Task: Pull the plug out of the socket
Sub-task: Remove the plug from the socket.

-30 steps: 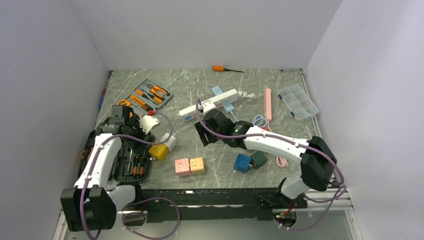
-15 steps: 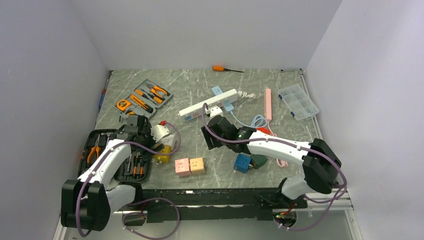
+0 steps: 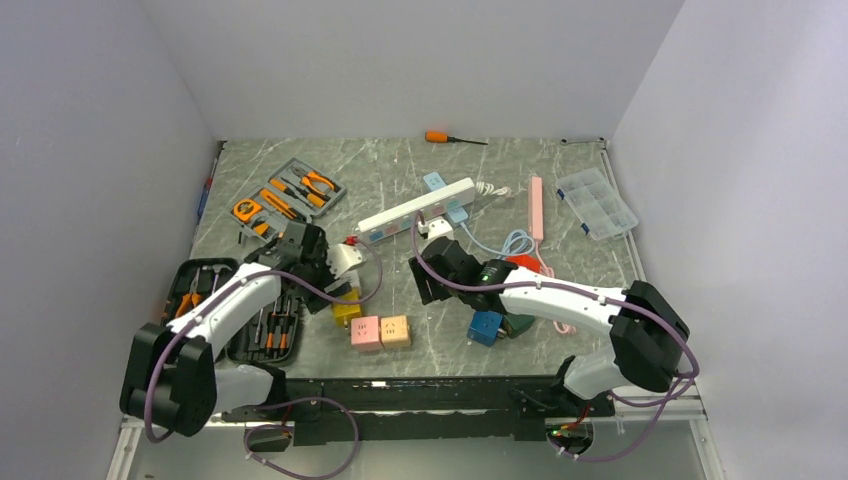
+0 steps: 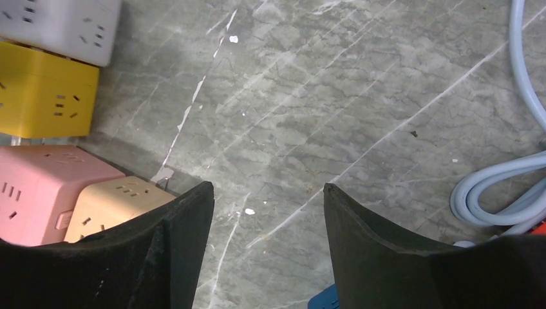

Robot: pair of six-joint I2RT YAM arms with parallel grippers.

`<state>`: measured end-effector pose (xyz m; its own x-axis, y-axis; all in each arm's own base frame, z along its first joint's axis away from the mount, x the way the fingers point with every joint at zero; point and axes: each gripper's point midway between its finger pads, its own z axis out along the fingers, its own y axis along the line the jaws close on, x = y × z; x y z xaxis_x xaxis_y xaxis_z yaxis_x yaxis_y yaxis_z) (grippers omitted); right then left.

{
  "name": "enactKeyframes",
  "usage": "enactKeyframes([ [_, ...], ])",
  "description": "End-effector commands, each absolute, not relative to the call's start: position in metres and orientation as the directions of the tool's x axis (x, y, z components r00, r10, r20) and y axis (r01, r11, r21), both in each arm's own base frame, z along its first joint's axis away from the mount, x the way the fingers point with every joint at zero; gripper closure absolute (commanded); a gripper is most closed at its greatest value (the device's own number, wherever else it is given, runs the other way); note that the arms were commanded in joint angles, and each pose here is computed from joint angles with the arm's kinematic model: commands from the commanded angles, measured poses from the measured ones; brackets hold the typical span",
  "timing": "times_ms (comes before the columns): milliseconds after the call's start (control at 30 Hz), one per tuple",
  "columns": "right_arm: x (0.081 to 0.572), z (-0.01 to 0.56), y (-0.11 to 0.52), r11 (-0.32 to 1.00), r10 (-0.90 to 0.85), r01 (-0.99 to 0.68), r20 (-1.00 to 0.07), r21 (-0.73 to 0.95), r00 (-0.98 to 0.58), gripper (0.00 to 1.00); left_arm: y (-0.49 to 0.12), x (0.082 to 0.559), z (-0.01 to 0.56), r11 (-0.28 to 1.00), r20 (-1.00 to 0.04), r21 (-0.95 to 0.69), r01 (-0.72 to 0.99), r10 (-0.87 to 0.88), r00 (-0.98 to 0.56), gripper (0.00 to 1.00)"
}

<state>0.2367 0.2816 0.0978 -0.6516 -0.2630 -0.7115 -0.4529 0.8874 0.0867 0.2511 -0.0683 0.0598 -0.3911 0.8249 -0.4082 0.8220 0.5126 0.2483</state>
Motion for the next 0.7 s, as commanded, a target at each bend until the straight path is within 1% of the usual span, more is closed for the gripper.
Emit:
enactKeyframes([
  [0,0.243,0.117,0.289,0.889,-0.194,-0.438,-0.757,0.134,-0.624,0.35,-0.104,0.260,0.068,0.534,-0.486,0.180,0.826,0.778,-0.397,0.08],
  [100,0.240,0.118,0.289,0.883,-0.185,-0.446,-0.761,0.149,-0.621,0.34,-0.121,0.261,0.066,0.540,-0.501,0.128,0.832,0.759,-0.416,0.09],
  [133,0.239,0.119,0.289,0.879,-0.182,-0.450,-0.763,0.155,-0.620,0.32,-0.126,0.263,0.067,0.548,-0.510,0.113,0.829,0.748,-0.424,0.10],
  [200,0.236,0.121,0.286,0.876,-0.170,-0.452,-0.770,0.167,-0.615,0.27,-0.135,0.269,0.071,0.569,-0.529,0.080,0.818,0.720,-0.449,0.10],
  [267,0.233,0.120,0.282,0.877,-0.160,-0.447,-0.772,0.175,-0.615,0.21,-0.145,0.274,0.075,0.589,-0.549,0.036,0.807,0.687,-0.477,0.10],
  [300,0.232,0.121,0.279,0.878,-0.152,-0.444,-0.773,0.181,-0.616,0.15,-0.149,0.276,0.075,0.596,-0.551,0.016,0.803,0.676,-0.490,0.11],
  [367,0.230,0.120,0.276,0.881,-0.137,-0.433,-0.773,0.191,-0.619,0.10,-0.155,0.278,0.074,0.600,-0.550,-0.014,0.800,0.663,-0.507,0.11],
  [533,0.227,0.117,0.276,0.881,-0.119,-0.422,-0.765,0.212,-0.632,0.09,-0.166,0.286,0.071,0.600,-0.543,-0.065,0.797,0.649,-0.533,0.12],
  [667,0.225,0.117,0.285,0.865,-0.104,-0.436,-0.761,0.249,-0.640,0.08,-0.186,0.280,0.073,0.583,-0.543,-0.180,0.792,0.613,-0.575,0.14],
])
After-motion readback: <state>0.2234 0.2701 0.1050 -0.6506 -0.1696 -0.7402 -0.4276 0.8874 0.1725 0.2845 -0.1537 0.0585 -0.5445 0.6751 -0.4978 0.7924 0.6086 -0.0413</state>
